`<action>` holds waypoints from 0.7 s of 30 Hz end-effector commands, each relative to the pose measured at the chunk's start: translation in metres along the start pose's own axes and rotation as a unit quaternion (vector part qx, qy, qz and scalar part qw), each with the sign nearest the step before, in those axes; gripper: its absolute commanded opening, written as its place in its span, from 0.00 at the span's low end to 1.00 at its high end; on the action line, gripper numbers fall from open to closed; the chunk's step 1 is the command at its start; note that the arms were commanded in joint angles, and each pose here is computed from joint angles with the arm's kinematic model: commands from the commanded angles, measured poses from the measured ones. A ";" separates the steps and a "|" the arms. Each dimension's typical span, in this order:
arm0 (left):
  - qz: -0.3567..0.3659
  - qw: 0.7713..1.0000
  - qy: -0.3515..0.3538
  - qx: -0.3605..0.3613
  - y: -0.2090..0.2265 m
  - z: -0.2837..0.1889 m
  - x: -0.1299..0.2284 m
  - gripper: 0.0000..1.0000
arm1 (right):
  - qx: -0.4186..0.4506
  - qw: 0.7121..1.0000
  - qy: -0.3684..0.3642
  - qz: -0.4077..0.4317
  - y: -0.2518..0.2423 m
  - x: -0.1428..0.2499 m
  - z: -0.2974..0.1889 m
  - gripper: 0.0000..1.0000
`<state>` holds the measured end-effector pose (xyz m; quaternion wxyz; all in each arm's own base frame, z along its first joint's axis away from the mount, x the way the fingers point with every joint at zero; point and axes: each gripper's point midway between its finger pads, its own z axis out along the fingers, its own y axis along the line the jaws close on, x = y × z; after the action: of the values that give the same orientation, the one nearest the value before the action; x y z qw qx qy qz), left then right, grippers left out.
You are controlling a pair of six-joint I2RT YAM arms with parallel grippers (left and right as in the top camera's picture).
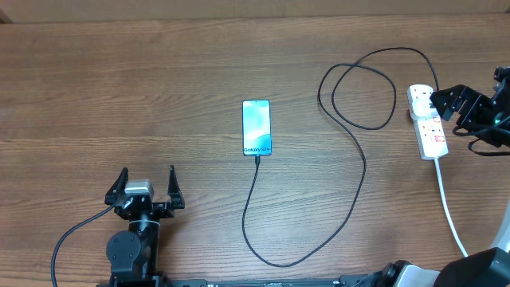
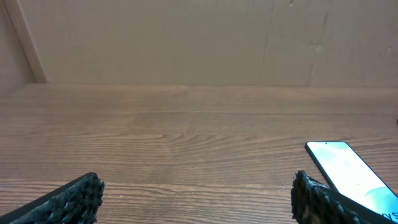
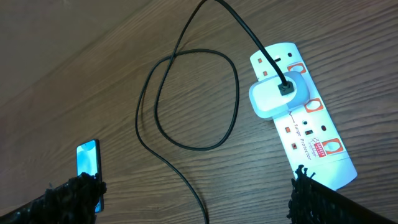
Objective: Plug charger to phone and switch on socket
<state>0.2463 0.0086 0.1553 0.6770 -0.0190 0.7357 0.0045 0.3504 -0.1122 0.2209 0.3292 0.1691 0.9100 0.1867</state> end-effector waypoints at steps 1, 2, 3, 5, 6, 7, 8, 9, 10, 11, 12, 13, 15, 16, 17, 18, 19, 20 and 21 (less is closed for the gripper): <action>0.009 1.000 -0.003 0.002 0.000 0.000 0.000 1.00 | -0.002 1.000 -0.002 0.000 0.001 -0.001 0.000 1.00; 0.009 1.000 -0.003 0.002 0.000 0.000 0.000 1.00 | -0.002 1.000 -0.002 0.000 0.001 -0.001 0.000 1.00; 0.009 1.000 -0.003 0.002 0.000 0.000 0.000 1.00 | -0.002 1.000 -0.002 0.000 0.001 -0.001 0.000 1.00; 0.009 1.000 -0.003 0.002 0.000 0.000 0.000 0.99 | -0.002 1.000 -0.002 0.000 0.001 -0.001 0.000 1.00; 0.009 1.000 -0.003 0.002 0.000 0.000 0.000 1.00 | -0.002 1.000 -0.002 0.000 0.001 -0.001 0.000 1.00; 0.009 1.000 -0.003 0.002 0.000 0.000 0.000 1.00 | -0.002 1.000 -0.002 0.000 0.001 -0.001 0.000 1.00; 0.009 1.000 -0.003 0.002 0.000 0.000 0.000 0.99 | -0.002 1.000 -0.002 0.000 0.001 -0.001 0.000 1.00; 0.009 1.000 -0.003 0.002 0.000 0.000 0.000 1.00 | -0.002 1.000 -0.002 0.000 0.001 -0.001 0.000 1.00; 0.009 1.000 -0.003 0.002 0.000 0.000 0.000 1.00 | -0.002 1.000 -0.002 0.000 0.001 -0.001 0.000 1.00; 0.009 1.000 -0.003 0.002 0.000 0.000 0.000 0.99 | -0.002 1.000 -0.002 0.000 0.001 -0.001 0.000 1.00; 0.009 1.000 -0.003 0.002 0.000 0.000 0.000 1.00 | -0.002 1.000 -0.002 0.000 0.001 -0.001 0.000 1.00; 0.009 1.000 -0.003 0.002 0.000 0.000 0.000 1.00 | -0.002 1.000 -0.002 0.000 0.001 -0.001 0.000 1.00; 0.009 1.000 -0.003 0.002 0.000 0.000 0.000 1.00 | -0.002 1.000 -0.002 0.000 0.001 -0.001 0.000 1.00; 0.009 1.000 -0.003 0.002 0.000 0.000 0.000 1.00 | -0.002 1.000 -0.002 0.000 0.001 -0.001 0.000 1.00; 0.009 1.000 -0.003 0.002 0.000 0.000 0.000 1.00 | -0.002 1.000 -0.002 0.000 0.001 -0.001 0.000 1.00; 0.009 1.000 -0.003 0.002 0.000 0.000 0.000 1.00 | -0.002 1.000 -0.002 0.000 0.001 -0.002 0.000 1.00; 0.009 1.000 -0.003 0.002 0.000 0.000 0.000 1.00 | -0.002 1.000 0.000 0.001 0.000 -0.001 0.002 1.00; 0.009 1.000 -0.003 0.002 0.000 0.000 0.000 1.00 | -0.002 1.000 0.000 0.001 0.000 -0.001 0.002 1.00; 0.009 1.000 -0.003 0.002 0.000 0.000 0.000 1.00 | -0.001 1.000 0.001 0.001 -0.001 -0.001 0.002 1.00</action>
<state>0.2463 0.0086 0.1552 0.6769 -0.0190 0.7358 0.0045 0.3504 -0.1122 0.2209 0.3292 0.1691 0.9101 0.1865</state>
